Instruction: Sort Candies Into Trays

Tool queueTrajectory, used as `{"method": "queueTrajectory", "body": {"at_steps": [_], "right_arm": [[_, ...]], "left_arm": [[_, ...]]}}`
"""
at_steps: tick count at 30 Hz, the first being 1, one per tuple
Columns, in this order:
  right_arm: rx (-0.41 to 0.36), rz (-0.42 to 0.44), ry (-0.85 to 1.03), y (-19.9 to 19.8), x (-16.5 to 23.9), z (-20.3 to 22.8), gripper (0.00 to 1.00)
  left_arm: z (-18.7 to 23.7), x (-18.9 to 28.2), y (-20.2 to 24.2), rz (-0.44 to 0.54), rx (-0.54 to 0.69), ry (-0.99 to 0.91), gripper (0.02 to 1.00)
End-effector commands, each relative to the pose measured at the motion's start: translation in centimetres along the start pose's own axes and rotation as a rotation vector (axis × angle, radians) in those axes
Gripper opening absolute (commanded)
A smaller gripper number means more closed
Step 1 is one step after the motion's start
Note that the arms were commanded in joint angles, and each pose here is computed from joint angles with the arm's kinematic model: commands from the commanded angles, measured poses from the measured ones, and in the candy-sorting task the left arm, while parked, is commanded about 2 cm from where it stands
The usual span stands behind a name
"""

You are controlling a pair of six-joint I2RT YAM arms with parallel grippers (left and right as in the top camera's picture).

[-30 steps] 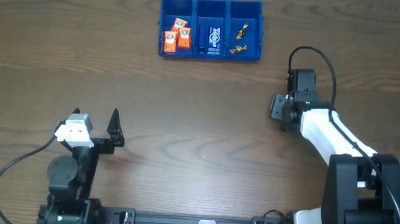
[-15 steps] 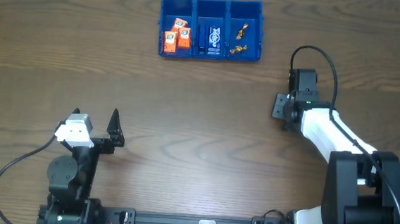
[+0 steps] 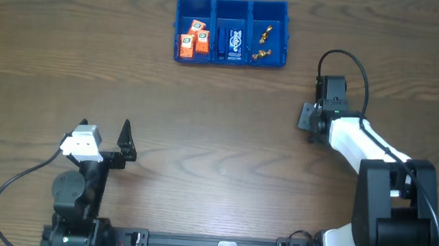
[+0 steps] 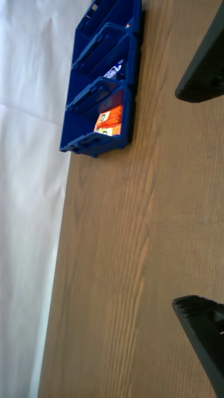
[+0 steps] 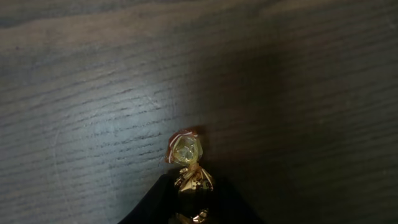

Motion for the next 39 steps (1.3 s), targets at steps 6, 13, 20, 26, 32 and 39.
{"method": "queueTrajectory", "body": {"at_steps": [6,13,20,26,32,39], "right_arm": [[0.042,-0.087,-0.05,2.9,2.0,-1.2,0.119],[0.173,-0.232,-0.367,9.2,12.9,-9.1,0.119],[0.217,-0.197,-0.564,13.7,16.8,-19.2,0.126],[0.261,-0.168,-0.493,16.3,10.6,-21.3,0.126],[0.241,-0.169,-0.467,16.9,7.6,-21.0,0.126],[0.243,-0.175,-0.47,17.2,7.4,-21.0,0.137]], "left_arm": [[1.5,-0.1,0.2,-0.004,0.013,0.05,0.998],[1.5,-0.1,0.2,-0.004,0.013,0.05,0.998],[1.5,-0.1,0.2,-0.004,0.013,0.05,0.998],[1.5,-0.1,0.2,-0.004,0.013,0.05,0.998],[1.5,-0.1,0.2,-0.004,0.013,0.05,0.998],[1.5,-0.1,0.2,-0.004,0.013,0.05,0.998]]}}
Point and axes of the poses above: each gripper's point midway between its finger pads, its own x axis back along the fingers, its own y axis along the line the jaws close on, z = x × y, the point moved 1 cm from there along x, back along the fingers, and after that the axes turned 1 degree about x, right-handed, at the moved point
